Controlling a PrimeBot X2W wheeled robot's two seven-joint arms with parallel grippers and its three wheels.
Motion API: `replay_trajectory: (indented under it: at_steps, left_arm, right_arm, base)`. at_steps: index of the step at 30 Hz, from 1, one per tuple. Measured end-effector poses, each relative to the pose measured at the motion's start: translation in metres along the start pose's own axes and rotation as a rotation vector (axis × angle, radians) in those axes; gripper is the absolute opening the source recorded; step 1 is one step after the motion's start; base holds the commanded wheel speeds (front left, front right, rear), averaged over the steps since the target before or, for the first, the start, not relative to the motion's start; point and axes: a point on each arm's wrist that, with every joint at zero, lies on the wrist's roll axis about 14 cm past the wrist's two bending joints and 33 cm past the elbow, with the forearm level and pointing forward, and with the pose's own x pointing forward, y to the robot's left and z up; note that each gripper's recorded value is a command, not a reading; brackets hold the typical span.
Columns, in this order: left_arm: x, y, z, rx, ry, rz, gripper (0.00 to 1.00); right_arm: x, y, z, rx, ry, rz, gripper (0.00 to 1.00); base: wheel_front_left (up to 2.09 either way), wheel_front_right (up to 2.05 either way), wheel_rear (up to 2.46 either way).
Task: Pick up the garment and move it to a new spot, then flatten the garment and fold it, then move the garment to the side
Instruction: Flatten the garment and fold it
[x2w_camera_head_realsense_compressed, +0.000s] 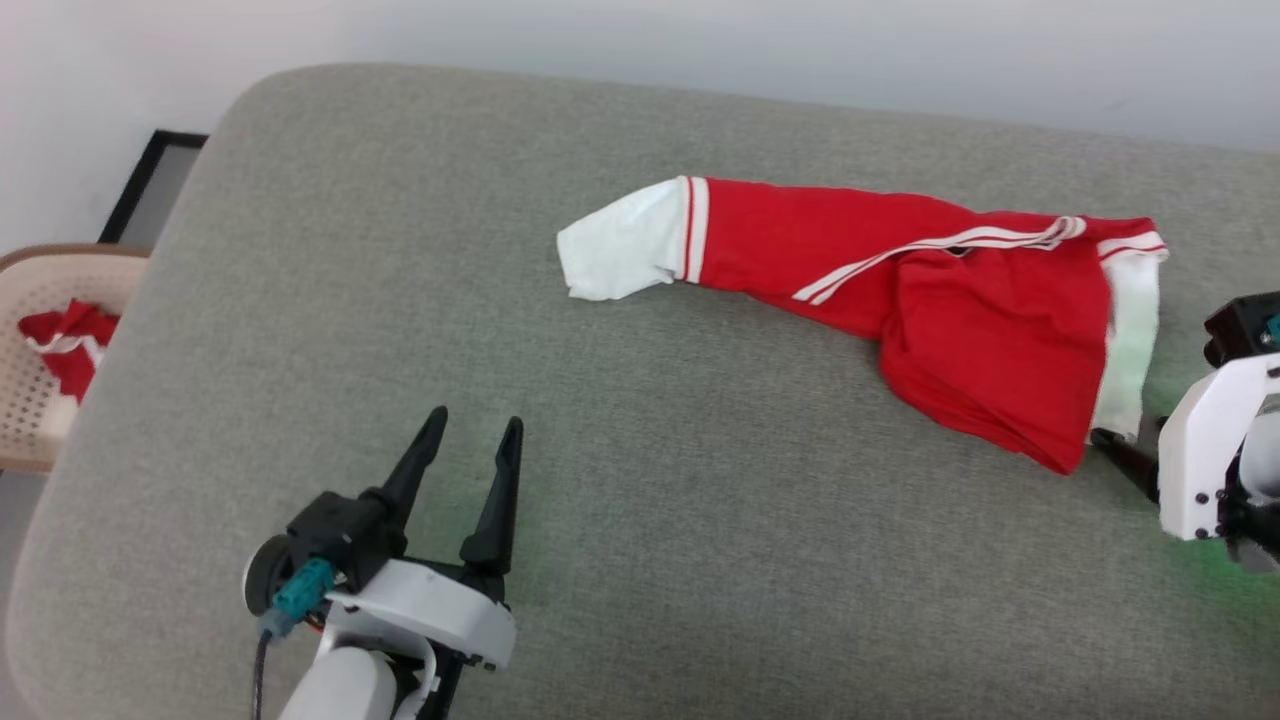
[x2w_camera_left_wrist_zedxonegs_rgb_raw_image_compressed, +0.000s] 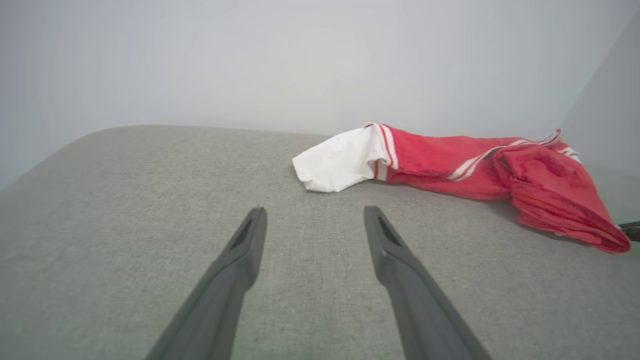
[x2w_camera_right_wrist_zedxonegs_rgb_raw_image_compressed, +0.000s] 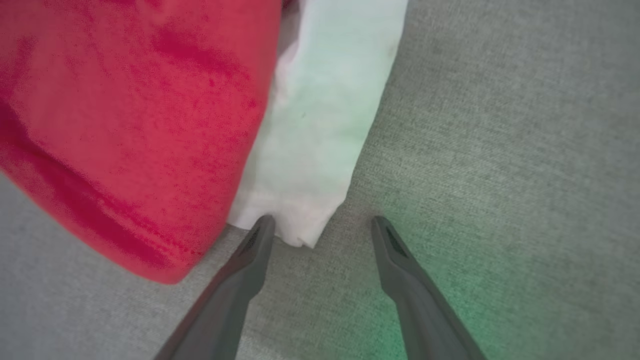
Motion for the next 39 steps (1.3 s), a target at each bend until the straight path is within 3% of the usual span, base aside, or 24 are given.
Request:
replay_trajectory:
  at_steps: [7, 8, 9, 18, 33, 39]
  left_arm:
    - [-0.007, 0.000, -0.001, 0.014, -0.013, 0.021, 1.00]
    - [-0.009, 0.000, 0.000, 0.013, -0.015, 0.028, 1.00]
    - [-0.010, 0.000, -0.001, 0.012, -0.016, 0.030, 1.00]
    - [-0.016, 0.003, -0.002, -0.003, -0.021, 0.051, 1.00]
    - [-0.009, -0.008, -0.001, -0.005, -0.035, 0.016, 1.00]
    - [-0.008, -0.010, 0.002, -0.004, -0.042, 0.011, 1.00]
  right_arm:
    - [0.013, 0.001, 0.004, -0.021, 0.064, 0.007, 0.99]
    - [0.014, 0.001, 0.004, -0.015, 0.066, 0.011, 0.40]
    - [0.014, 0.001, 0.005, -0.012, 0.064, 0.011, 0.00]
    - [0.001, -0.015, 0.011, 0.047, -0.001, -0.021, 0.00]
    - [-0.074, -0.078, -0.011, 0.231, -0.100, -0.101, 0.00]
    - [-0.112, -0.136, -0.021, 0.294, -0.137, -0.287, 0.00]
  base:
    - [0.00, 0.00, 0.00]
    - [0.00, 0.00, 0.00]
    - [0.00, 0.00, 0.00]
    - [0.00, 0.00, 0.00]
    - [0.00, 0.00, 0.00]
    - [0.00, 0.00, 0.00]
